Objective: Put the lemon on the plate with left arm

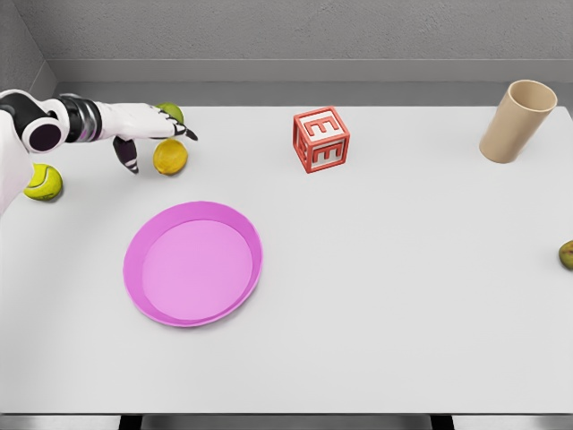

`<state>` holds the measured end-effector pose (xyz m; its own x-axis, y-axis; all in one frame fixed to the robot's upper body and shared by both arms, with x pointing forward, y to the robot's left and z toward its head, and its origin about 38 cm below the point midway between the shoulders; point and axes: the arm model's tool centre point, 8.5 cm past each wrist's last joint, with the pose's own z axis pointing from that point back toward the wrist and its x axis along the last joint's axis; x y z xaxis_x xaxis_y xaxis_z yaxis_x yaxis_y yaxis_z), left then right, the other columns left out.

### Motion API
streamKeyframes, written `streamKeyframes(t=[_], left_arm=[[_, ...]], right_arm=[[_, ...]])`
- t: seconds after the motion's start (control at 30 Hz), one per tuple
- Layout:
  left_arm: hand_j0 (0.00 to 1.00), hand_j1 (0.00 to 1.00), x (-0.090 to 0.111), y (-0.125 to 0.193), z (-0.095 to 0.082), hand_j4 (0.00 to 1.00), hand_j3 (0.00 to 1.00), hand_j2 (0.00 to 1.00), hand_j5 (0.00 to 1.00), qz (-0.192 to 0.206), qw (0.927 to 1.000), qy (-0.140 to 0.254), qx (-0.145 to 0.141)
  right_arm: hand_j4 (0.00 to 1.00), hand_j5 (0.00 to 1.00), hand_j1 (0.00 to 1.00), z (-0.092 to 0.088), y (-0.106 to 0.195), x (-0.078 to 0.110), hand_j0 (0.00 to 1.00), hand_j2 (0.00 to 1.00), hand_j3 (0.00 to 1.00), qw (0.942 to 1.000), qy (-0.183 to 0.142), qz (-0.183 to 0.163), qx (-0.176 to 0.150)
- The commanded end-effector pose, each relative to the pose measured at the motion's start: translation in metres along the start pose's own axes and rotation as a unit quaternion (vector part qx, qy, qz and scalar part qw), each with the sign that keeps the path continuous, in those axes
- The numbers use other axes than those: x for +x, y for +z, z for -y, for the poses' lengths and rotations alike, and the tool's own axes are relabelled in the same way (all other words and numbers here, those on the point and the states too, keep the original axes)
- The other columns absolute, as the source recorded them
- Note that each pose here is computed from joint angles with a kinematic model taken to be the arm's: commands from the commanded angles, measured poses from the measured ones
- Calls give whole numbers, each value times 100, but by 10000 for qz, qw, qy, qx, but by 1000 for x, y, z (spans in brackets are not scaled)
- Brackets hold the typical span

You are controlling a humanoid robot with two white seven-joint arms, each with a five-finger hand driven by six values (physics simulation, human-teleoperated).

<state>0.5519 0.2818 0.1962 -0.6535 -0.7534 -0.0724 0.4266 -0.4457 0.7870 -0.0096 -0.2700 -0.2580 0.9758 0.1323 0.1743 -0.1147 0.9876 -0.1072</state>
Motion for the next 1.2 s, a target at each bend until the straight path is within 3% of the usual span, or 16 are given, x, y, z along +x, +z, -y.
streamKeyframes(t=[0.0,0.8,1.17], left_arm=[[100,100,-1,-2,1,100,100,100,100,-12,10000,50,-12],[100,100,16,-22,-3,100,100,100,100,120,9999,17,-99],[100,100,17,-26,2,100,100,100,100,91,9997,17,-213]], right_arm=[[100,100,100,0,0,0,100,100,100,10000,-3,1,-1],[100,100,100,0,0,0,100,100,100,10000,-3,1,-1],[100,100,100,0,0,0,100,100,100,10000,-3,1,-1]])
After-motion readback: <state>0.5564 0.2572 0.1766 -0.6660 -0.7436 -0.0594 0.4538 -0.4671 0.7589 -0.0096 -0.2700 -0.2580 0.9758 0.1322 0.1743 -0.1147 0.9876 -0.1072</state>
